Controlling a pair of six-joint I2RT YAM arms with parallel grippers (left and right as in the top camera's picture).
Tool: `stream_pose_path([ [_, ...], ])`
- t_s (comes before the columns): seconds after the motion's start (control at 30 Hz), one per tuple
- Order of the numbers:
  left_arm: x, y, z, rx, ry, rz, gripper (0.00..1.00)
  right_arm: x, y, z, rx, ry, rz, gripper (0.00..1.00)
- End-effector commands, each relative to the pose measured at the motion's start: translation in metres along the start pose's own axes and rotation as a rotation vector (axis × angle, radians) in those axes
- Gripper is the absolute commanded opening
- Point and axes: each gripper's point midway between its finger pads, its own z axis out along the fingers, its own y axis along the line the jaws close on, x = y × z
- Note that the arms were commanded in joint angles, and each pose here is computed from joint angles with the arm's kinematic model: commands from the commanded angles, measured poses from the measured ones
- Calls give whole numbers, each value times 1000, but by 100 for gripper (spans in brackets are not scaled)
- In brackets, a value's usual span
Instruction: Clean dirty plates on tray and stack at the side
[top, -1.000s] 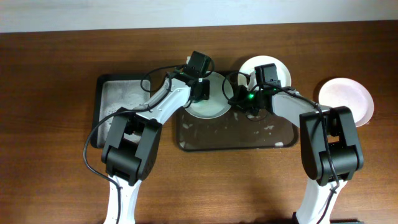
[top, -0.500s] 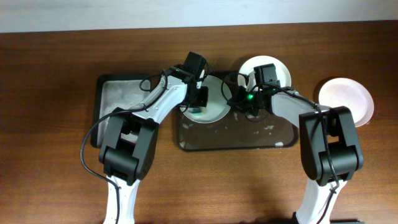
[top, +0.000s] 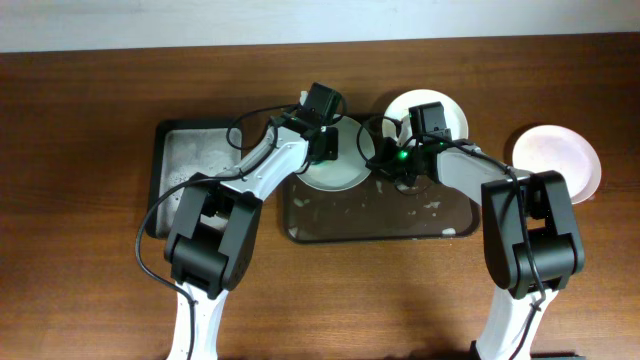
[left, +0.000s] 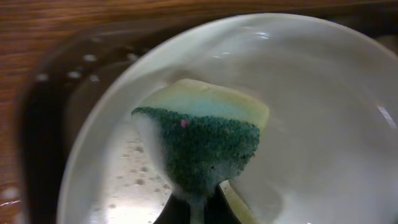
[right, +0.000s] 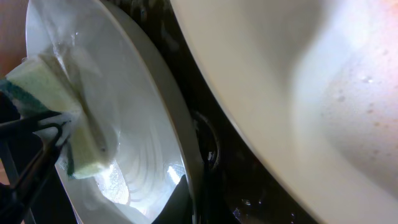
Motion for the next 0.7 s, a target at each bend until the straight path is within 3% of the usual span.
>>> stream_pose_path([
  [0.0,21,33,17,-153,51,-22,1,9,-20,8,59,22,14,4],
  [0.2,82,34,4,-164,302,-28,1,9,-20,8,58,21,14,4],
  [0.33,106,-28,-7,232,437,137,1,9,-20,8,58,22,14,4],
  [0.4,107,-53,-15,398,450,156,1,10,-20,8,58,22,14,4],
  [0.47,102,-63,-19,469,442,144,1,10,-20,8,59,22,14,4],
  [0.67,60,-51,-5,466,283,117,1,10,-19,8,56,24,14,4],
])
